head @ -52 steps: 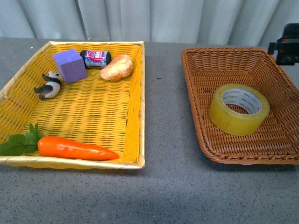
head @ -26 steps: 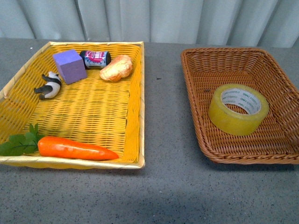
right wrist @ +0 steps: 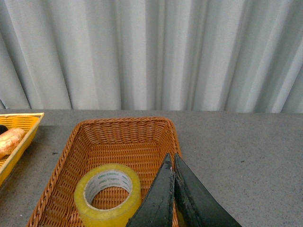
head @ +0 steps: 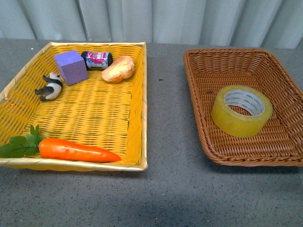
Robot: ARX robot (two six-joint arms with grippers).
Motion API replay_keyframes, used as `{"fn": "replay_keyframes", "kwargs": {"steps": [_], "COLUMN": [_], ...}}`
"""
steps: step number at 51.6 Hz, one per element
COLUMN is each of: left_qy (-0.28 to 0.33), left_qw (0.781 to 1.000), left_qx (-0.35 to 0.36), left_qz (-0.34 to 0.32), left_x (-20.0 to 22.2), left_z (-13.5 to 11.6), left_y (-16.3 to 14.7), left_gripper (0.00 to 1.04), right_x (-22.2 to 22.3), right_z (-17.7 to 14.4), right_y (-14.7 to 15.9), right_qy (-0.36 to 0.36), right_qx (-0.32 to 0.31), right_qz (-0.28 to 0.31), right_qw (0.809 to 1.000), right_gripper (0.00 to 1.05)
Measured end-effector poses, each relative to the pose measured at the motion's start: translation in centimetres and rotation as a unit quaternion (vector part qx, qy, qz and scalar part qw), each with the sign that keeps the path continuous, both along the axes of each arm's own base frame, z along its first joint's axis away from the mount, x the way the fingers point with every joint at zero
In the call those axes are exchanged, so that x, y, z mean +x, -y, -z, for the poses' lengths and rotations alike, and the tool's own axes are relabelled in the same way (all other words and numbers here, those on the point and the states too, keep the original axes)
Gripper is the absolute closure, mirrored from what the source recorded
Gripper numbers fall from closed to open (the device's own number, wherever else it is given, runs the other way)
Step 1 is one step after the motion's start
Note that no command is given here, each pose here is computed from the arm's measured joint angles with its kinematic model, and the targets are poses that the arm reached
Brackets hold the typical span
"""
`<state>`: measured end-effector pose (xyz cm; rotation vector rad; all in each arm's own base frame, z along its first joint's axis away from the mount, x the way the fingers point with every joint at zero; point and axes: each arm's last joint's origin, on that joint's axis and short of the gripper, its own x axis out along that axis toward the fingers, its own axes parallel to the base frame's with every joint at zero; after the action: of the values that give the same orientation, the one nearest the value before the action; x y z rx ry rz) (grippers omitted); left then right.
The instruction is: Move tape to another basket
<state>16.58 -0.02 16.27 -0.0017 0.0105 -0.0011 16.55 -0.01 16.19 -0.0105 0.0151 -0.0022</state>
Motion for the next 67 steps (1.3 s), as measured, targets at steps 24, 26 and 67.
{"fn": "replay_keyframes", "kwargs": {"steps": [24,26,67], "left_qy": [0.011,0.01,0.017], "left_qw": [1.0,1.0,1.0], "left_qx": [0.0,0.0,0.0], "left_qz": [0.0,0.0,0.0], "left_x": [-2.9,-3.1,-5.4], "left_z": [-0.7,-0.7,-1.1], "left_y": [0.0,0.0,0.0], "left_gripper": [1.01,1.01,1.01], "right_x": [-3.0,-3.1,-5.4], "right_z": [-0.2,-0.3,-0.7], "right_y": [0.0,0.0,0.0], "right_qy": [0.004,0.004,0.012], "right_qx": [0.0,0.0,0.0], "right_qz": [0.0,0.0,0.0], "right_qw": [1.0,1.0,1.0], "right_gripper": [1.04,1.04,1.04]}}
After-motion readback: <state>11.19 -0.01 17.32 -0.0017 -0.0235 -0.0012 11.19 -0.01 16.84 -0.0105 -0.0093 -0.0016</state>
